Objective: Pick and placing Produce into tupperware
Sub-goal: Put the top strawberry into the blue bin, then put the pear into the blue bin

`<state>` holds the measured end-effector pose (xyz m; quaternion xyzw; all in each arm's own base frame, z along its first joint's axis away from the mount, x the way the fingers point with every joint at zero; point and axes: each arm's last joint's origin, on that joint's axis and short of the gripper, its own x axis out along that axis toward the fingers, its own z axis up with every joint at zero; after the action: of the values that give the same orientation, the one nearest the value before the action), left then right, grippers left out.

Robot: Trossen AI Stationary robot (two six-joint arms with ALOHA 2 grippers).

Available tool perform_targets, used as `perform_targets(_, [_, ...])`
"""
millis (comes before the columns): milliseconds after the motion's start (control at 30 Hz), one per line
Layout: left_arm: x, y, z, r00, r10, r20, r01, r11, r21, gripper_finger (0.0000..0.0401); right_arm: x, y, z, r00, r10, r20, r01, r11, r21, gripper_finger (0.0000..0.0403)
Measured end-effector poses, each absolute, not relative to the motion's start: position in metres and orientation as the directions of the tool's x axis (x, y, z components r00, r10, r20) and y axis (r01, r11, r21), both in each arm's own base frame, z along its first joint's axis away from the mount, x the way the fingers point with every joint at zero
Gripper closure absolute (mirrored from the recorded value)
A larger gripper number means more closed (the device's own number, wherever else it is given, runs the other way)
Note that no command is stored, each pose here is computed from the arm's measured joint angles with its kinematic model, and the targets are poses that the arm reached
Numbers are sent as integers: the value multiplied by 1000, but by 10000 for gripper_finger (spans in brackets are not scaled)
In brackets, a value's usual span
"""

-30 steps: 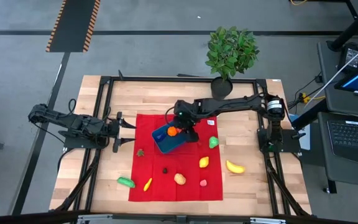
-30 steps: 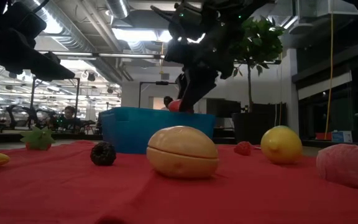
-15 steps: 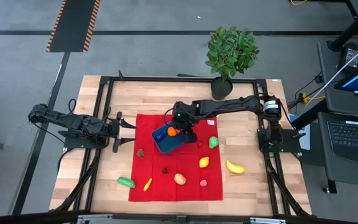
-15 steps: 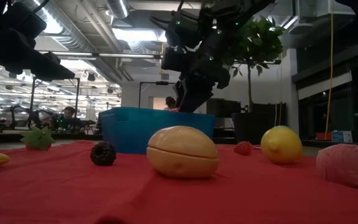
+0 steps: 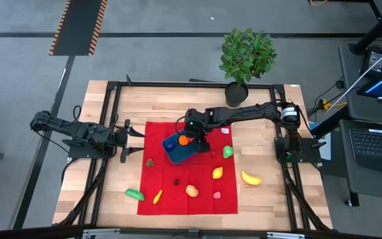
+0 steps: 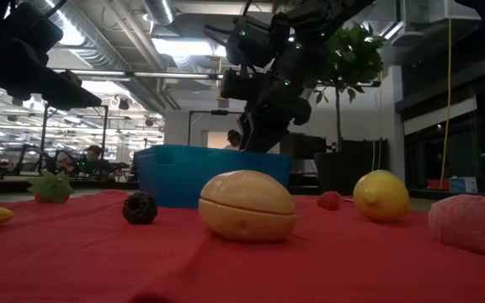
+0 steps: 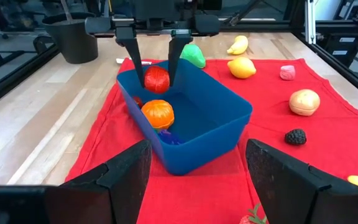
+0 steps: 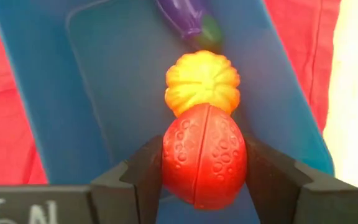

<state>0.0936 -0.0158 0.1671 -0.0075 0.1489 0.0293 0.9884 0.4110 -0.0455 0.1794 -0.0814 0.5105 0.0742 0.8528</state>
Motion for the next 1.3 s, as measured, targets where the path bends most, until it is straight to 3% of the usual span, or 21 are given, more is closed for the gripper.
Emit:
perform_targets(367, [94,-16,167,954,55,-295,-60,998,-6,147,411,-46,180,473,39,-880,-201,977,-64,206])
perform_targets(500, [94,-16,167,954,56,-295,-60,998,-6,147,413,-47,181,490,-7,-872,-122,990,-76,204])
perform_targets(900, [94,-16,167,954,56,-295,-60,998,-6,147,413,-48,180,481,-30,-876,-87,993,-81,120])
perform_targets(1300, [94,-16,167,954,56,-295,-60,998,-6,147,418,-48,201,482,-30,-876,-74,994,-75,112])
